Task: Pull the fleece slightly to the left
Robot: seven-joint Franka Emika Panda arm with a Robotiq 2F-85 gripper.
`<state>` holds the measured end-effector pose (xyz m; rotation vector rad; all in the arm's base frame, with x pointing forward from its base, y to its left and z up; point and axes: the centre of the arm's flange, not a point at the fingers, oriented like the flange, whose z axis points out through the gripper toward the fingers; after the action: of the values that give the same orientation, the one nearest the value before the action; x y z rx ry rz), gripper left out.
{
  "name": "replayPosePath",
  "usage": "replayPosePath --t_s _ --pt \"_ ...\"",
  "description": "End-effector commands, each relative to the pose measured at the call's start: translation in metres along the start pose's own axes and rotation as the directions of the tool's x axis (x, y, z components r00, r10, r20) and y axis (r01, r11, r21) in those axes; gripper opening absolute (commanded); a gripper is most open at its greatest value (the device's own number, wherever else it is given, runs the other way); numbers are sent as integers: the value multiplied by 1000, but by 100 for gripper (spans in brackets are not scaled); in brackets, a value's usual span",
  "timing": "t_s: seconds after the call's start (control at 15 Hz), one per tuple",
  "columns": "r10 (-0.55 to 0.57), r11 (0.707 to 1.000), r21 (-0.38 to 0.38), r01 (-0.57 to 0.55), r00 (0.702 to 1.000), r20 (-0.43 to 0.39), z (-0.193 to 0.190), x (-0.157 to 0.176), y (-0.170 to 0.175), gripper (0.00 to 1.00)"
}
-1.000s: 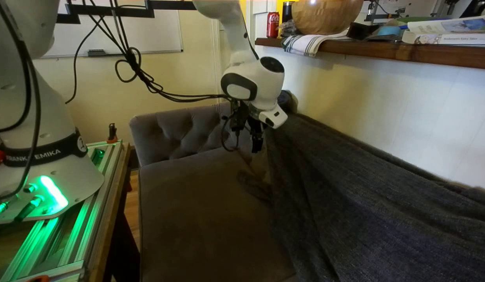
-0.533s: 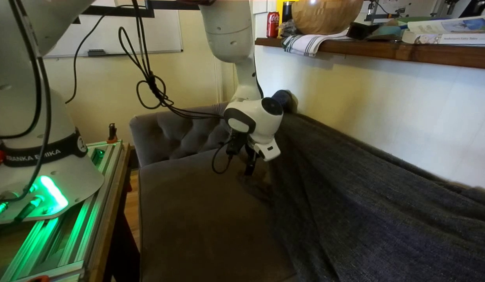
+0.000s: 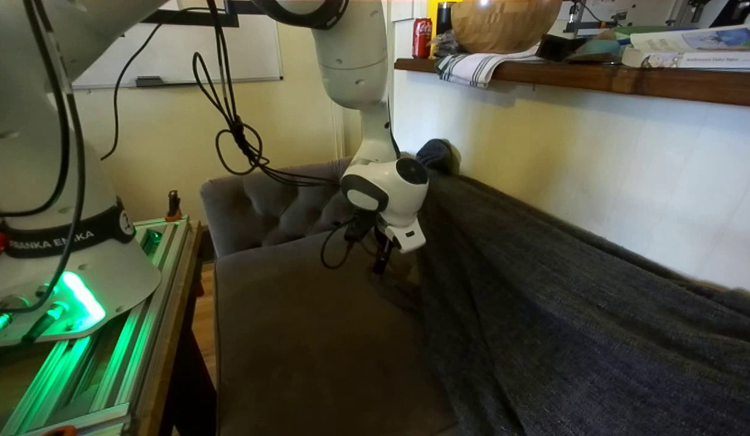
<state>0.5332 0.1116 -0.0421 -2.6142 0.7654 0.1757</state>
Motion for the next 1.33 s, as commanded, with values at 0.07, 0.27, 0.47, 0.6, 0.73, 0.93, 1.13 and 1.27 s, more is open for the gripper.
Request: replayPosePath --t_s 0.07,0.27,0.47,0.6,0.73,0.93,1.13,1.27 --pt "71 996 -35 -77 988 -138 43 -8 -13 100" --pt "121 988 -69 -139 968 -220 66 -20 -21 100" --pt "173 974 -99 -204 951 -258 86 -31 -27 100" --pt "194 965 -122 -234 942 -275 96 -35 -32 100" --pt "180 961 -146 -237 929 -322 100 -34 -39 80" --pt "142 959 -177 -220 918 -369 103 -30 -53 59" --pt "115 956 -209 -204 921 -373 111 -27 -66 38" --pt "105 952 -234 -197 929 -356 122 -26 -70 23"
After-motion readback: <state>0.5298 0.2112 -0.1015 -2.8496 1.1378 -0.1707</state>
